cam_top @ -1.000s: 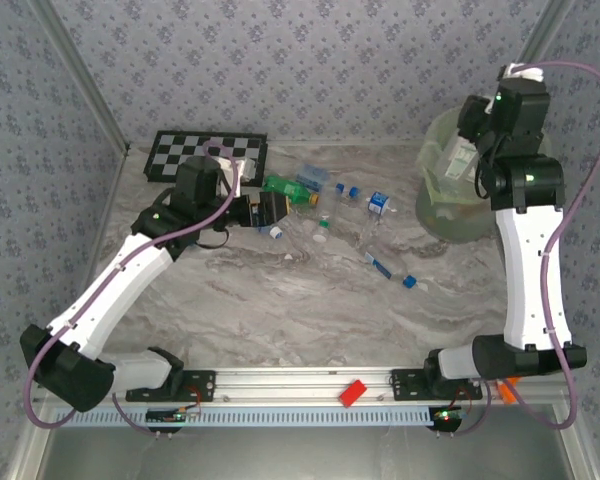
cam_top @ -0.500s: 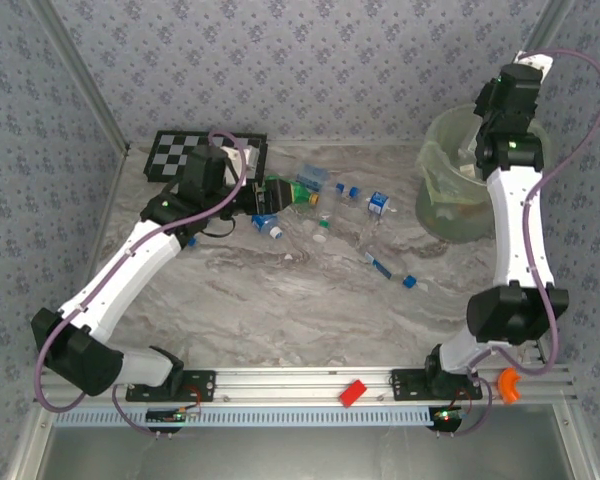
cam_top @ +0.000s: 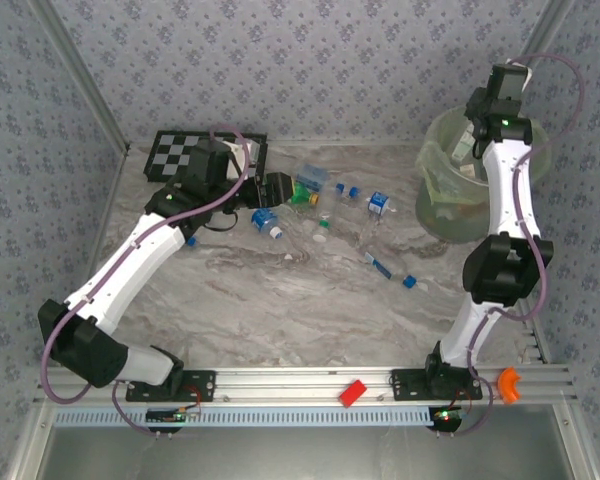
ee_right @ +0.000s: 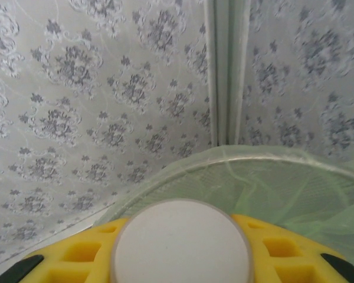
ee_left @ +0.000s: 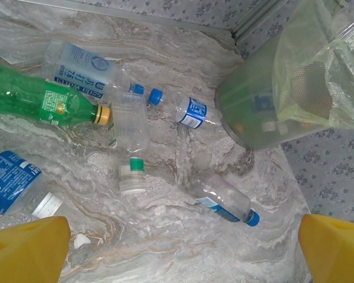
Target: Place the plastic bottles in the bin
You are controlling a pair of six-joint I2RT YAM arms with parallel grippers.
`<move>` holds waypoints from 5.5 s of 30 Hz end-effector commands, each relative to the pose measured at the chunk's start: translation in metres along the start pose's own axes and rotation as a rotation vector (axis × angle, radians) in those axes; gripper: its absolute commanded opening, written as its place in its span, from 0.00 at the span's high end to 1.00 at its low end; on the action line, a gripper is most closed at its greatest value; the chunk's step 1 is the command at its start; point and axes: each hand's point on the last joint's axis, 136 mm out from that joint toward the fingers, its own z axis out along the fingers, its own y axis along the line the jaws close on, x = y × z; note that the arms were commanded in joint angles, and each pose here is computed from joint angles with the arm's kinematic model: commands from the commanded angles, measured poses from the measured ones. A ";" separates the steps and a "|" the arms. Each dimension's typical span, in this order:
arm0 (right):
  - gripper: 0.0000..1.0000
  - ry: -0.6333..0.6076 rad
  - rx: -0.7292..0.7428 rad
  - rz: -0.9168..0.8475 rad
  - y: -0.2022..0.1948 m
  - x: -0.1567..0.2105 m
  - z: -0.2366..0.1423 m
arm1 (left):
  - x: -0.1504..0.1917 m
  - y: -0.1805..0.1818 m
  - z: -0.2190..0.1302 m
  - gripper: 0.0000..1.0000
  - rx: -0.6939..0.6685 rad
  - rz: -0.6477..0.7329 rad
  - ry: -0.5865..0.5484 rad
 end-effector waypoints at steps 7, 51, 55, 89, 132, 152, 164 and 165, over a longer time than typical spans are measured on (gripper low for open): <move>0.18 0.090 -0.024 0.087 -0.003 0.003 -0.013 | -0.006 0.001 -0.008 0.01 -0.014 -0.020 -0.031; 0.00 0.520 -0.338 -0.597 0.079 0.237 -0.179 | 0.064 0.036 0.012 0.00 0.018 -0.040 0.206; 0.00 0.671 -0.352 -0.686 0.073 0.280 -0.174 | 0.073 0.030 0.013 0.00 0.025 -0.014 0.233; 0.19 1.125 -0.249 -1.104 0.080 0.429 -0.128 | 0.084 0.030 -0.002 0.00 -0.009 -0.014 0.226; 0.54 0.207 -0.343 -0.304 0.087 0.061 -0.188 | 0.059 0.002 -0.014 0.00 0.081 0.021 0.154; 0.51 -0.360 0.010 0.102 -0.076 -0.090 -0.169 | 0.057 0.000 -0.016 0.00 0.091 -0.002 0.126; 0.51 -0.329 0.148 0.125 -0.113 -0.087 -0.107 | 0.060 0.011 -0.029 0.00 0.025 -0.003 0.102; 0.50 -0.315 0.152 0.124 -0.114 -0.083 -0.104 | 0.060 0.012 -0.030 0.00 0.018 -0.002 0.099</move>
